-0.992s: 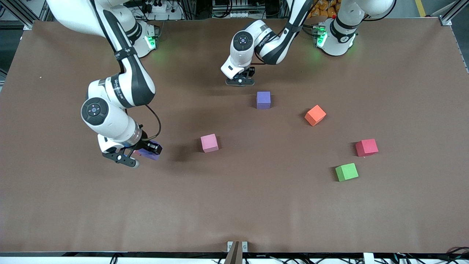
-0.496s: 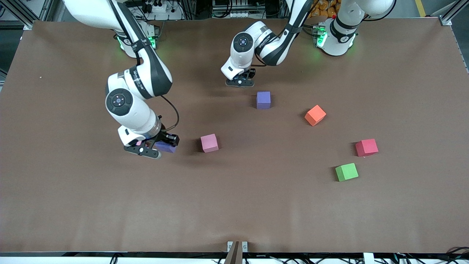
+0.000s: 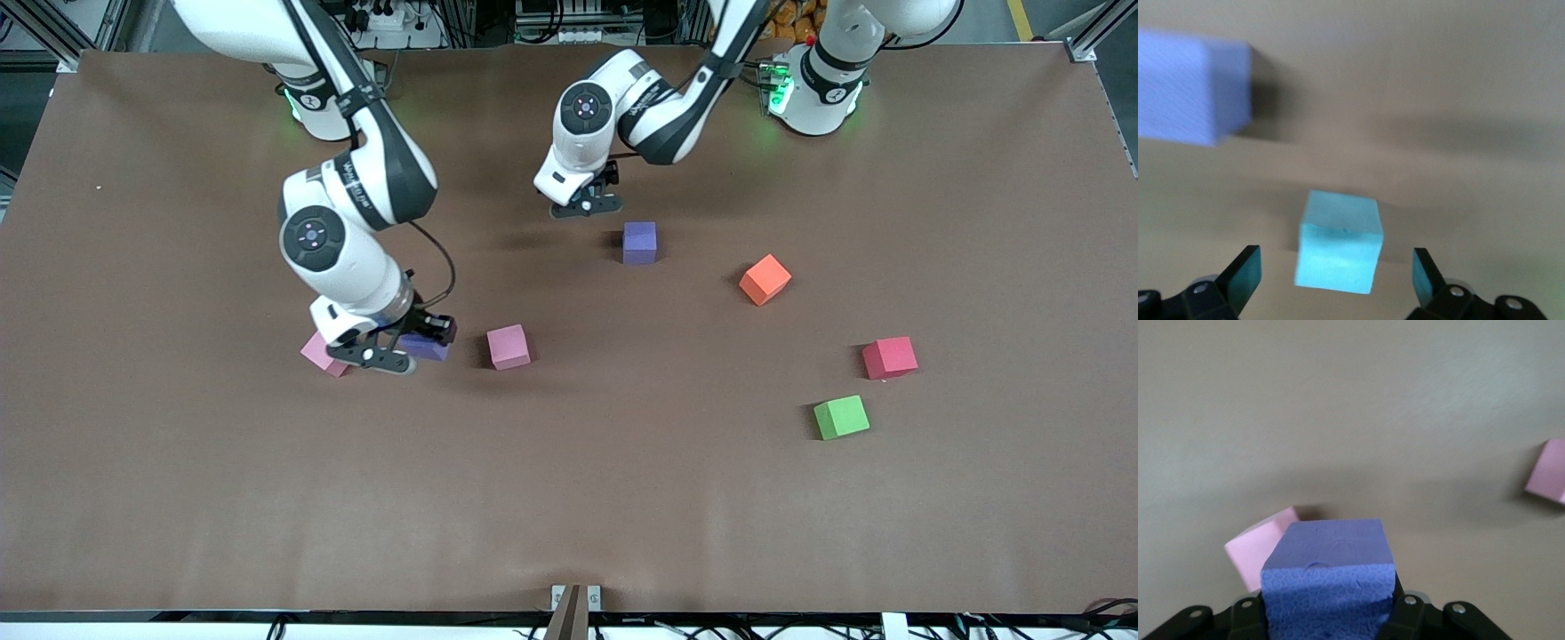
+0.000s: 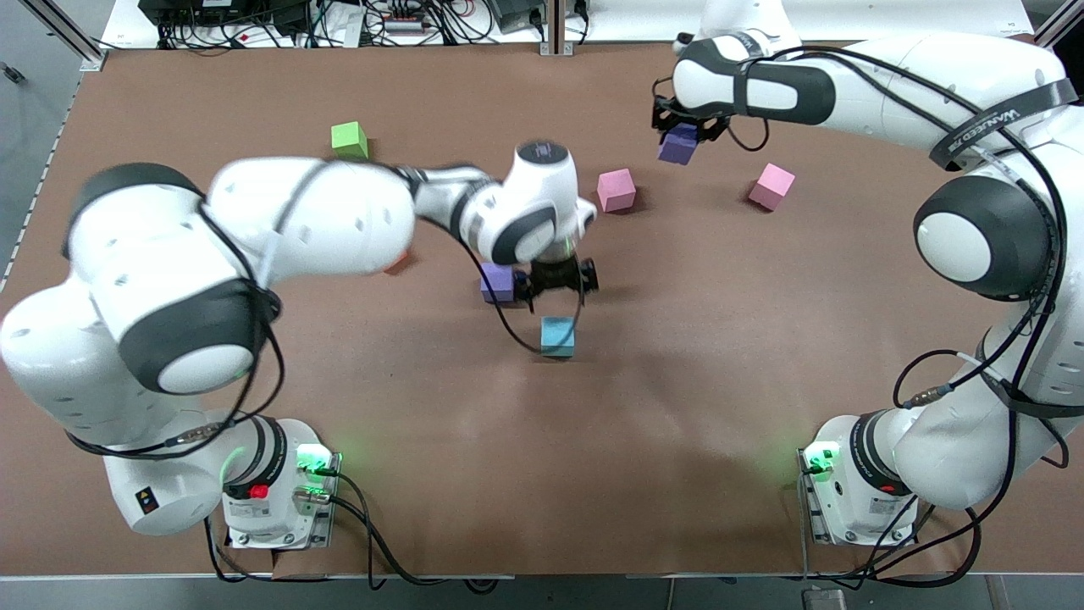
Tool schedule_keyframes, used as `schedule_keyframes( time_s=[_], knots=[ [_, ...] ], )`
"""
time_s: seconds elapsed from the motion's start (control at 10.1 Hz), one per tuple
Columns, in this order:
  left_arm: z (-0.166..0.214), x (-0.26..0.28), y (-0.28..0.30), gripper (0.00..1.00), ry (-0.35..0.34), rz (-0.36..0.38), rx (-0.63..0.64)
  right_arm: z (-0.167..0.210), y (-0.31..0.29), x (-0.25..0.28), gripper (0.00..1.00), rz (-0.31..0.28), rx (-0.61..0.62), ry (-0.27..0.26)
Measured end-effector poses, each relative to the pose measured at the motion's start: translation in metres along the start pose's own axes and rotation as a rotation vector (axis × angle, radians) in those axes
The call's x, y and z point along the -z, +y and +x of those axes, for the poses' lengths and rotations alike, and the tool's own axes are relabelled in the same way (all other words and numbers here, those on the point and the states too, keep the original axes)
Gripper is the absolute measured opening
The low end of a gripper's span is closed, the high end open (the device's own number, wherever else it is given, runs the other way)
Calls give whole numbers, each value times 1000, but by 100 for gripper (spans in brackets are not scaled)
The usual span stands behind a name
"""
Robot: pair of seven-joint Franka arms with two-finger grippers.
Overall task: Arrange blocks into number 1
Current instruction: 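Carry the cyan cube with the left gripper while the right gripper carries purple, then set down the cyan cube, then grasp the middle purple cube with the left gripper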
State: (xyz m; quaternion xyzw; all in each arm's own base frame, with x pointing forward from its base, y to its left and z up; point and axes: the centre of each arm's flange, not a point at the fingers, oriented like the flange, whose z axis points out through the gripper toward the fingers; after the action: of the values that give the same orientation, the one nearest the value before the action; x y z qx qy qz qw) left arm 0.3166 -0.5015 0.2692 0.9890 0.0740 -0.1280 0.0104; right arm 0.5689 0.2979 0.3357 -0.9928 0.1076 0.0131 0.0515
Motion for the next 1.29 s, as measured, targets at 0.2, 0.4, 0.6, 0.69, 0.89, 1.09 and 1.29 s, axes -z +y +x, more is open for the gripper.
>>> schedule_keyframes(
  time_s=[0.2,0.4,0.6,0.69,0.89,1.09,1.29],
  knots=[
    [35,35,-27,100,18,26,30,-31,-35,-4,61,21,52,-15],
    [68,46,-52,100,40,47,6,-68,-71,-10,61,34,66,-22],
    [89,43,-71,100,30,55,-10,-114,-106,-21,61,41,55,-18],
    [94,37,-77,100,25,60,-11,-136,-117,-32,61,48,52,-8],
    [95,6,-81,100,26,69,-11,-174,-122,-63,61,54,47,10],
    [92,-29,-86,100,26,83,-14,-202,-124,-83,61,31,32,-3],
    [93,-40,-85,100,24,81,-11,-226,-127,-95,60,8,42,-19]
  ],
)
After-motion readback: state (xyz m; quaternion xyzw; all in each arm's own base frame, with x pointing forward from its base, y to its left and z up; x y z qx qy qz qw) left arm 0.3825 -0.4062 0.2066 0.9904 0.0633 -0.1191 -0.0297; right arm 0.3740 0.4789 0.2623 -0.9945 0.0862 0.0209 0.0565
